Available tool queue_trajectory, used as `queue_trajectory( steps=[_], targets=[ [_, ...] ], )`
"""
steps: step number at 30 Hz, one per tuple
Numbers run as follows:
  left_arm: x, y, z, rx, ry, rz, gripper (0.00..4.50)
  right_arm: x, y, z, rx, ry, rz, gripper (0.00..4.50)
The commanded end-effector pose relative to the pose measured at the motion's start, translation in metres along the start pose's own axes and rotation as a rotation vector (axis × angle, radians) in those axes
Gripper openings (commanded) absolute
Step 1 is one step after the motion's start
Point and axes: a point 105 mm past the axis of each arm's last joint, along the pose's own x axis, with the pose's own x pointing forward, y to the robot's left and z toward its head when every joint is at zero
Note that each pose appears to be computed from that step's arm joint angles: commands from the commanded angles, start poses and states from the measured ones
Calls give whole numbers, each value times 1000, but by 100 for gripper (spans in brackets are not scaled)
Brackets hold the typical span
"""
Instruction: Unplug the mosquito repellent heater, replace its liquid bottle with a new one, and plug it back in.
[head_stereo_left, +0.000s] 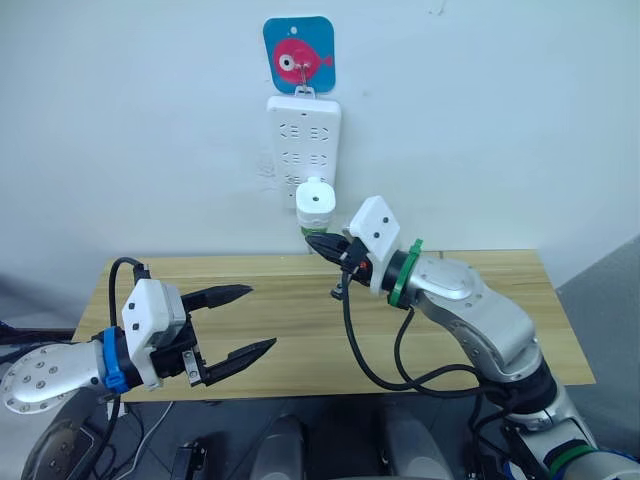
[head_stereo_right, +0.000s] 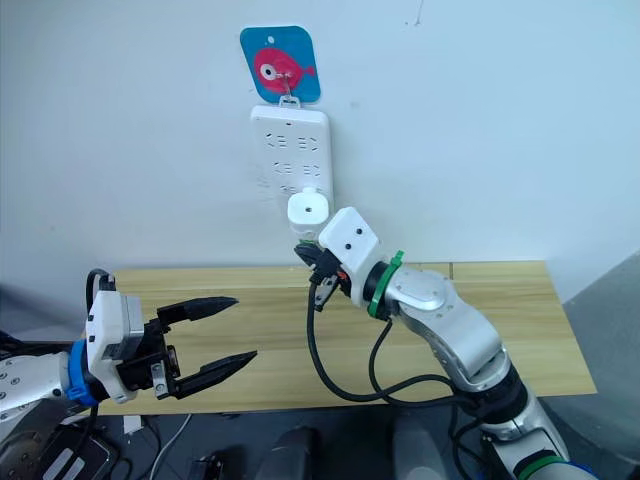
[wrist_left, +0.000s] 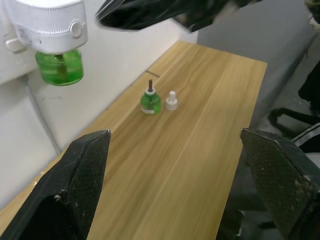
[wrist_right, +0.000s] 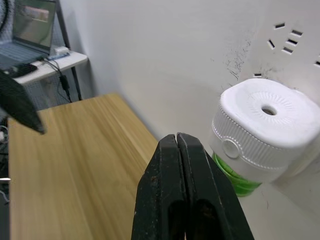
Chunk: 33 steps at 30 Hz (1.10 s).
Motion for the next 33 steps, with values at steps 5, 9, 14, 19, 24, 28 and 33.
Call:
queue_trajectory(
  steps=[5, 9, 14, 19, 24, 28, 33],
  targets=[
    [6, -2, 12, 48, -33, -11, 439, 2, -16, 13, -47, -53, -76, 4],
    [8, 0, 13, 50, -36, -21, 439, 3, -19, 11, -46, -38, -96, 4],
    [11, 2, 15, 56, -39, -28, 439, 4, -22, 9, -40, -32, -128, 4],
    [12, 4, 15, 64, -37, -32, 439, 6, -22, 5, -39, -8, -130, 4],
    [13, 5, 15, 62, -37, -32, 439, 5, -33, 4, -52, 4, -200, 4],
    [13, 5, 16, 61, -38, -31, 439, 5, -42, 8, -58, -13, -257, 4],
    [14, 7, 16, 62, -40, -27, 439, 4, -49, 13, -60, -36, -305, 4]
  ],
)
